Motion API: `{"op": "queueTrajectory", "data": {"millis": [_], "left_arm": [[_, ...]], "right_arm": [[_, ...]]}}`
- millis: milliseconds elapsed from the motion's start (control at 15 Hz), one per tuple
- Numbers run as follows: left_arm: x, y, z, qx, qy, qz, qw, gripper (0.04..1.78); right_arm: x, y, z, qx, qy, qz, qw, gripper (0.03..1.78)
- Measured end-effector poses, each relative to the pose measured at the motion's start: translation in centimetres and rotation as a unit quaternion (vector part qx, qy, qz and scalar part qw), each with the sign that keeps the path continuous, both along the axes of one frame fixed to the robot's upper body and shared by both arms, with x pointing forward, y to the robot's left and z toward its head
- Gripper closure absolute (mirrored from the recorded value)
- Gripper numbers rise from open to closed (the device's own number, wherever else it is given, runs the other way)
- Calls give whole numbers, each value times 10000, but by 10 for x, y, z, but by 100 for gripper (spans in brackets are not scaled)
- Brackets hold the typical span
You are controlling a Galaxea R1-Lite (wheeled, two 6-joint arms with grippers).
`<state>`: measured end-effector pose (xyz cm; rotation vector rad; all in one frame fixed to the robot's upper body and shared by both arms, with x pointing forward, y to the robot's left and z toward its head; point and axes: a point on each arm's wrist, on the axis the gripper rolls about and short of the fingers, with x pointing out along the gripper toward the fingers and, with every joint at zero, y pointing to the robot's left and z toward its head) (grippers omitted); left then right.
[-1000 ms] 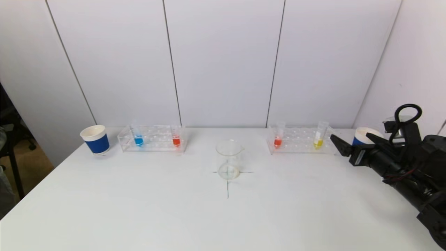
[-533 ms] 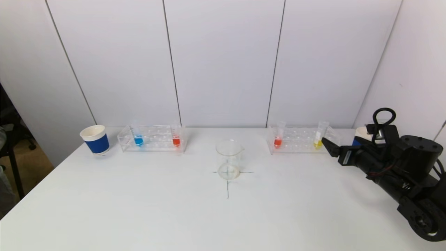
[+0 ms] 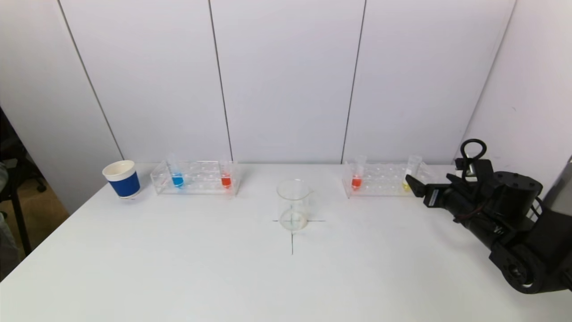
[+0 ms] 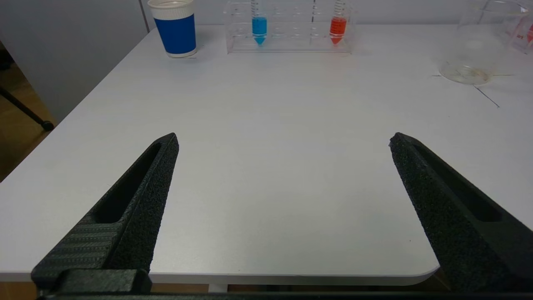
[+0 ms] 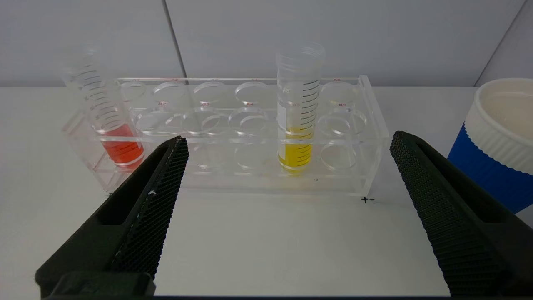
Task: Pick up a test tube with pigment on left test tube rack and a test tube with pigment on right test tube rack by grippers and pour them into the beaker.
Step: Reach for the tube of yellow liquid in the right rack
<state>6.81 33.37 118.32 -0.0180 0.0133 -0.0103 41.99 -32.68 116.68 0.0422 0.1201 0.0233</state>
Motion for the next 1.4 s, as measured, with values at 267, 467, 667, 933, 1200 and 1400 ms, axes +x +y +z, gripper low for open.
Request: {"op": "queueTrajectory", "data": {"millis": [267, 467, 667, 933, 1200, 1400], "left_arm": [[0, 0, 0, 2, 0, 0, 10000, 5], [0, 0, 0, 0, -1, 0, 10000, 5], [0, 0, 0, 0, 0, 0, 10000, 5], [0, 0, 0, 0, 0, -2, 10000, 5], [0, 0, 0, 2, -1, 0, 10000, 5], [0, 0, 0, 2, 0, -1, 10000, 5]], "right_arm": [[15, 0, -8, -7, -40, -150, 9999, 5], [22, 0, -13, -11, -48, -151, 9999, 5], [27, 0, -14, -20, -92, -157, 9998, 5], [31, 0, -15, -20, -126, -155, 9998, 5], [38, -1, -15, -19, -207, -167, 9996, 5], [46, -3, -16, -19, -297, -194, 9994, 5]]}}
